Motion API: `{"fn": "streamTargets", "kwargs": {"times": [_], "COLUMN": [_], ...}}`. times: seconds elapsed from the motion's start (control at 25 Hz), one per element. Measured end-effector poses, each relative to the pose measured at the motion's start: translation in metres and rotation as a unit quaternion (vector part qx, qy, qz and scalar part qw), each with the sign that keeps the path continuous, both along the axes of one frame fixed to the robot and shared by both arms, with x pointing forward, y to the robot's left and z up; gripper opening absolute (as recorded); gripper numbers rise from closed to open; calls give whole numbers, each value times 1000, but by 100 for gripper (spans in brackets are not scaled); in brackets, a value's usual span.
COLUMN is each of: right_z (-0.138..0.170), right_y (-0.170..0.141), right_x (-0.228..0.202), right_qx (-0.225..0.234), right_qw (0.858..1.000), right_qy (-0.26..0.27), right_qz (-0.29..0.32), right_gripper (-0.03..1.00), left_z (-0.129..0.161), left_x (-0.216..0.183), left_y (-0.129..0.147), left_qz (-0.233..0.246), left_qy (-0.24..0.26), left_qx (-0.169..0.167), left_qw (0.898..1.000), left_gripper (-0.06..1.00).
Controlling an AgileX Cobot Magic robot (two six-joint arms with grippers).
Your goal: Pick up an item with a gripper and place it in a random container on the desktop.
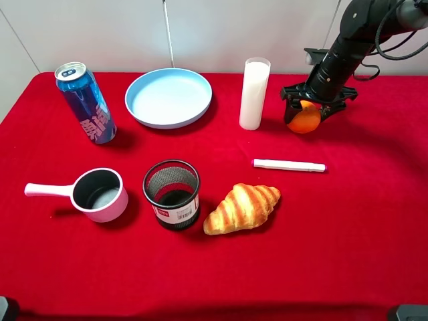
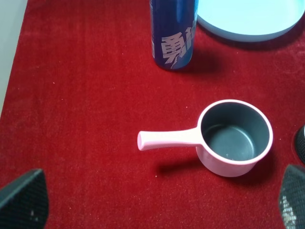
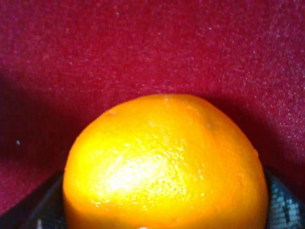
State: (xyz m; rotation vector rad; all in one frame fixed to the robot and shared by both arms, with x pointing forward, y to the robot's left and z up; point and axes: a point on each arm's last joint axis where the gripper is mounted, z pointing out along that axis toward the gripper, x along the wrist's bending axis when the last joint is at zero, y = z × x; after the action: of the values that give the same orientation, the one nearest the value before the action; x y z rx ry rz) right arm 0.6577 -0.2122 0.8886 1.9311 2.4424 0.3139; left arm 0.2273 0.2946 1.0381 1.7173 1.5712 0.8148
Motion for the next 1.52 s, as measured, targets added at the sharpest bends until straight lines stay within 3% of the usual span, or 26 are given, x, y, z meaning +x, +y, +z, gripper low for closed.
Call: {"fn": "streamTargets", "kwargs": {"times": [0.6,1.52], "right_z": [7,107], "right_y": [0,-9], "right_x": [-3,-33], "right_qx": [0,-14], "right_qw": [1000,1000], "right_qy": [10,-13], "right_qz": [1,-22], "right_gripper": [55,55], "left_z": [0,0], "left_x": [0,0], "left_y": [0,0], "left_qz": [0,0], "left_qy": [0,0], "left_qx": [0,0], "left_qw": [1000,1000], "left_gripper": [96,96]}}
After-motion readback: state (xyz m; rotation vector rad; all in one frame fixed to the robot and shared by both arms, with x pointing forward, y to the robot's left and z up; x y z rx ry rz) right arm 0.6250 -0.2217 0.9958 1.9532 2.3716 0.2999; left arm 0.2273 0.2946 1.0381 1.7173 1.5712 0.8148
